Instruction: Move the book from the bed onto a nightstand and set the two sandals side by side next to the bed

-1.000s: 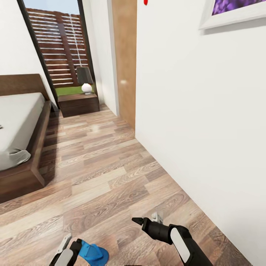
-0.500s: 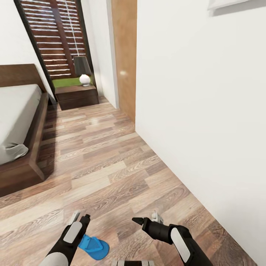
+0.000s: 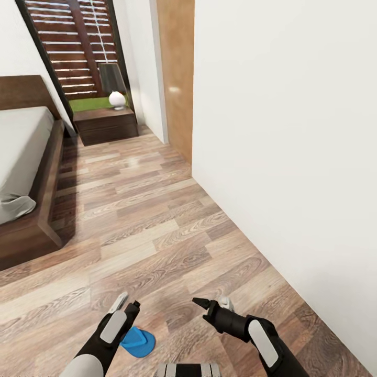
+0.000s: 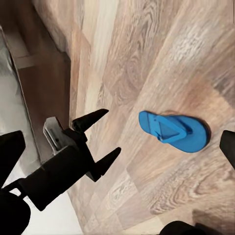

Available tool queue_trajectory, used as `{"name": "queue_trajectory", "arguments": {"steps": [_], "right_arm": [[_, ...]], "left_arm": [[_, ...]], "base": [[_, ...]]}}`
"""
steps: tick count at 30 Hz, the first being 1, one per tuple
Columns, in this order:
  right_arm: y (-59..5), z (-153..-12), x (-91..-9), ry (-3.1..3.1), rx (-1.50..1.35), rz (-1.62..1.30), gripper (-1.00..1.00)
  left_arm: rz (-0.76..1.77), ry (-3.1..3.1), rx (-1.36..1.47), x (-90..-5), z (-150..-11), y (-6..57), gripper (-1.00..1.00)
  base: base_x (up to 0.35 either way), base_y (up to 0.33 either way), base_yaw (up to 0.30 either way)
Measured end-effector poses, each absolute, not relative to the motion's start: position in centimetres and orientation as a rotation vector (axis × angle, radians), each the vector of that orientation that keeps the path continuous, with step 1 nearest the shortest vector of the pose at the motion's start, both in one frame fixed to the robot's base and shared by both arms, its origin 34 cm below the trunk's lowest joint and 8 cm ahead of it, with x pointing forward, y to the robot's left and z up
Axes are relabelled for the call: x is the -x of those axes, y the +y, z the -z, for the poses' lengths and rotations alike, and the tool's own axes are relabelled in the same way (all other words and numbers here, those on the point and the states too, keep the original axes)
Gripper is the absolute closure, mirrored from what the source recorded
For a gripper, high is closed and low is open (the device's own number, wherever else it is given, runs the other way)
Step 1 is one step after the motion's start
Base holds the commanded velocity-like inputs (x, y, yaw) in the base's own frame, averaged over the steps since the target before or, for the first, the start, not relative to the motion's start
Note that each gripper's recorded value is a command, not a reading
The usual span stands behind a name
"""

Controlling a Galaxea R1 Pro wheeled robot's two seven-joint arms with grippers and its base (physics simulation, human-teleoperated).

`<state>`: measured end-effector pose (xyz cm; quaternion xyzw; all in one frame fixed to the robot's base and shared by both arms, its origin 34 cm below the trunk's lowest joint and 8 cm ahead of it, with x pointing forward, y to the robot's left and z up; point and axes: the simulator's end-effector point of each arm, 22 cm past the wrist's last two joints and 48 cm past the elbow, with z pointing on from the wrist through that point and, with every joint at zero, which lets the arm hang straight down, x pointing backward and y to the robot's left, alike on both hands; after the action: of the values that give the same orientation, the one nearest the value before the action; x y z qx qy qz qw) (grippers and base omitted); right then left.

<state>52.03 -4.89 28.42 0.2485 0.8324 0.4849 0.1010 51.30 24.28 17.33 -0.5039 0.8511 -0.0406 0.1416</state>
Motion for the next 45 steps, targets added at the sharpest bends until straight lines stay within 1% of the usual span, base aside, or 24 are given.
{"name": "queue_trajectory", "arguments": {"steps": [7, 10, 22, 39, 45], "right_arm": [[-7.8, -30.3, -51.7, 2.358, -0.82, -1.673, -1.0], [-9.7, -30.9, -52.0, 2.304, -0.823, -1.728, -1.0], [-10.5, -29.0, -51.2, 2.318, -0.871, -1.735, -1.0], [-10.4, -29.0, -51.2, 2.319, -0.87, -1.738, -1.0], [-10.4, -29.0, -51.2, 2.318, -0.869, -1.738, -1.0]], "left_arm": [[0.094, 2.479, 1.467, -50.3, -16.0, 24.4, -1.0], [0.085, 2.487, 1.472, -49.9, -15.5, 24.5, -1.0], [0.049, 2.526, 1.488, -48.2, -13.4, 24.5, -1.0], [0.056, 2.525, 1.488, -48.2, -13.4, 24.3, -1.0], [0.06, 2.528, 1.484, -48.1, -13.3, 24.2, -1.0]], "base": [[0.0, 0.0, 0.0], [0.0, 0.0, 0.0], [0.0, 0.0, 0.0], [0.001, 0.0, 0.0], [0.181, 0.0, 0.0]]}}
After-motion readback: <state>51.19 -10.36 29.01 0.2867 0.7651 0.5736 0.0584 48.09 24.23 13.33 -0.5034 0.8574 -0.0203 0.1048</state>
